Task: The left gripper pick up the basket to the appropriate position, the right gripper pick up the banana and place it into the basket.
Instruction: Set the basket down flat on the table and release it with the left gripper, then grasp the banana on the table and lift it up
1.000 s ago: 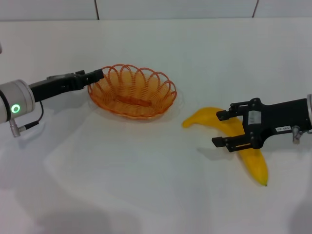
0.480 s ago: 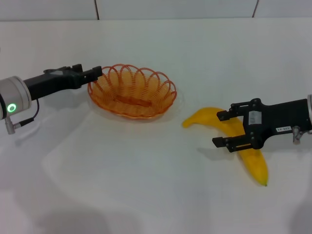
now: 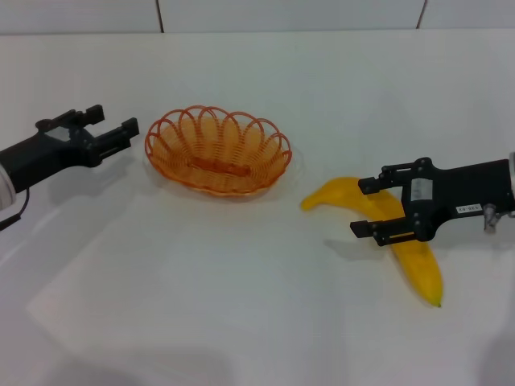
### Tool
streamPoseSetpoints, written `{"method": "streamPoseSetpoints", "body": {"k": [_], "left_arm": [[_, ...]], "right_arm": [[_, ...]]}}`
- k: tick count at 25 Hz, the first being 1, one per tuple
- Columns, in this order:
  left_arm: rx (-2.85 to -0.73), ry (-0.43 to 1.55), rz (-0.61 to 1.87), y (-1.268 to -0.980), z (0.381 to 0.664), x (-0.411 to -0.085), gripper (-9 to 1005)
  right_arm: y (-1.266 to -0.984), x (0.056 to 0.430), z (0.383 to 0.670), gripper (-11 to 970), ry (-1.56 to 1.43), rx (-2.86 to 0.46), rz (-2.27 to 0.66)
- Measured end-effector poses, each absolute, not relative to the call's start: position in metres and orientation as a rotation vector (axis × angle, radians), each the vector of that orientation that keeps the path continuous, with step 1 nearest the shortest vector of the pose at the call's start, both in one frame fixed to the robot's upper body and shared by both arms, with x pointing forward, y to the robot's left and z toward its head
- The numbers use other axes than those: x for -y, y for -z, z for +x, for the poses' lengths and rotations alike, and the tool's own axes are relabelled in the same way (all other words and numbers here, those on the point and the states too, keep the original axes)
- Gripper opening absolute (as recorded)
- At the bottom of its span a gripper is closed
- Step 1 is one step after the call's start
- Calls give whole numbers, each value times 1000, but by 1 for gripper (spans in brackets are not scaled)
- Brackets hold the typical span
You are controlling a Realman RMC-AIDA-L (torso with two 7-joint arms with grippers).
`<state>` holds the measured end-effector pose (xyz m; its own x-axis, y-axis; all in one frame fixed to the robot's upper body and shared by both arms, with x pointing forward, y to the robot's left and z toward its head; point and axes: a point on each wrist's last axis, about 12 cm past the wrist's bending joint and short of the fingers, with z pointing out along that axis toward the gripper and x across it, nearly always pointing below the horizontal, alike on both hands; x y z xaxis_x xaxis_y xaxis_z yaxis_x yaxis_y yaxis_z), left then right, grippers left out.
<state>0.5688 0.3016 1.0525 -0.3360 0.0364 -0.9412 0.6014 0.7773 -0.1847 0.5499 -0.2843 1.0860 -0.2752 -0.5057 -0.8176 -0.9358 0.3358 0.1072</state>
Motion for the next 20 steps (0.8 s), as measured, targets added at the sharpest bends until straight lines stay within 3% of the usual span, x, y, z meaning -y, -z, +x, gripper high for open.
{"method": "streamPoseSetpoints", "body": {"k": [20], "left_arm": [[-1714,578,703,-1037,520,-314,739]], "right_arm": [[-1107,268,559,754,-676,-1906,-1294]]}}
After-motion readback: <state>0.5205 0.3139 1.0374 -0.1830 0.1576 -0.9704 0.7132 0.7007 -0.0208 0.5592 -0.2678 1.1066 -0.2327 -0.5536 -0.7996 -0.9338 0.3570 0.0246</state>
